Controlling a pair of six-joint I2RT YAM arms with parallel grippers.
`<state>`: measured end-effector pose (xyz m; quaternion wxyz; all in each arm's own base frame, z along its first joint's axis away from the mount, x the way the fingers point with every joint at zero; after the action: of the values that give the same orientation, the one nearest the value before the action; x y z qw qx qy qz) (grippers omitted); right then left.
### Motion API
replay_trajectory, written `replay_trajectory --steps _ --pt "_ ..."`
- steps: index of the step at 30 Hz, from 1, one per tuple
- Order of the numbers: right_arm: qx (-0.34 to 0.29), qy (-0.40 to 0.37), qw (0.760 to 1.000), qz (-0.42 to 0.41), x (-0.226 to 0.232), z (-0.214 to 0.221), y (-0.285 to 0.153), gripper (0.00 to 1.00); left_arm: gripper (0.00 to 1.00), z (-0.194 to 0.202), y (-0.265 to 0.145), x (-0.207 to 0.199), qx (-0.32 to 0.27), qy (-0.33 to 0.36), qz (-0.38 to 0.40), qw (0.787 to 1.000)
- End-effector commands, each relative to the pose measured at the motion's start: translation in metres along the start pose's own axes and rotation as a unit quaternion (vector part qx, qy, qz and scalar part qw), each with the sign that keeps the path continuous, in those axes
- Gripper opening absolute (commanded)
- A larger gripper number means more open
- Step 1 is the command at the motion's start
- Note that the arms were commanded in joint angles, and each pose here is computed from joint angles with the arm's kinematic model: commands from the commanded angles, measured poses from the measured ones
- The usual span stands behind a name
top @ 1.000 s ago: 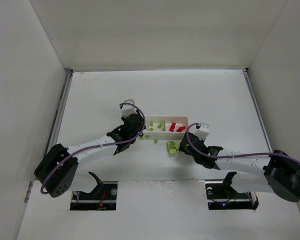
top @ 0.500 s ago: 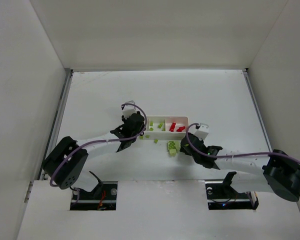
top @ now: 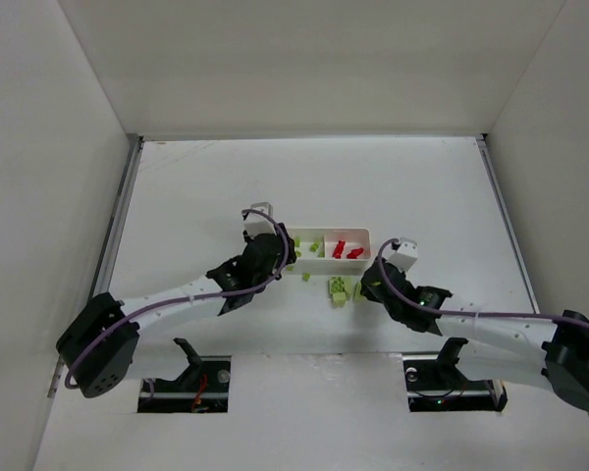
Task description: Sort the legos into containers by color
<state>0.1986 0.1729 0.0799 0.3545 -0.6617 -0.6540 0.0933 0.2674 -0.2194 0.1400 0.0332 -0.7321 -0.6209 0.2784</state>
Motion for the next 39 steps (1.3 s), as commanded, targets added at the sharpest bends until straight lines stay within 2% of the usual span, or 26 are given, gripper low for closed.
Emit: replay_trajectory --steps 1,6,8,12,21,25,29,33,39 --pt "-0.027 -0.002 0.999 -0.018 0.016 -0.024 -0.010 0.32 0.44 0.016 -0.010 0.005 0.013 0.019 0.004 1.000" --pt "-0.009 -0.013 1.000 -0.004 0.011 -0.014 -0.006 0.37 0.44 0.029 -0.015 0.011 0.024 0.015 0.004 1.000" --pt "0.005 -0.023 1.000 0.004 0.008 -0.006 -0.002 0.53 0.44 0.030 -0.017 0.011 0.024 0.011 0.006 1.000" --pt "0.020 -0.023 0.999 -0.010 0.020 0.004 0.000 0.55 0.44 0.032 -0.015 0.010 0.027 0.013 0.007 1.000" --pt "0.034 -0.037 0.999 0.010 0.012 0.016 0.011 0.46 0.43 0.036 -0.017 0.007 0.033 0.011 0.016 0.999" --pt "0.032 -0.041 0.998 0.018 0.011 0.015 0.012 0.28 0.43 0.032 -0.023 0.005 0.028 0.009 0.025 0.999" --pt "-0.012 -0.019 1.000 0.009 0.012 -0.010 -0.003 0.23 0.44 0.033 -0.032 0.005 0.033 0.017 0.034 0.999" --pt "-0.036 -0.022 0.999 -0.035 0.037 -0.037 -0.017 0.23 0.44 0.035 -0.040 0.014 0.029 0.014 0.035 0.999" --pt "-0.048 -0.049 0.985 -0.156 0.130 -0.054 -0.003 0.24 0.44 0.032 -0.054 0.027 0.008 -0.020 0.046 0.999"
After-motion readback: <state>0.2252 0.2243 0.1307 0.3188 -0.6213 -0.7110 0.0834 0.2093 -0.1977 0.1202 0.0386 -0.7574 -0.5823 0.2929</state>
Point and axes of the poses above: each gripper's point midway between its finger pads, its own y axis out along the fingers, its own x axis along the line the jaws close on, z = x × y, the point moved 3 cm from there along -y, back along the fingers
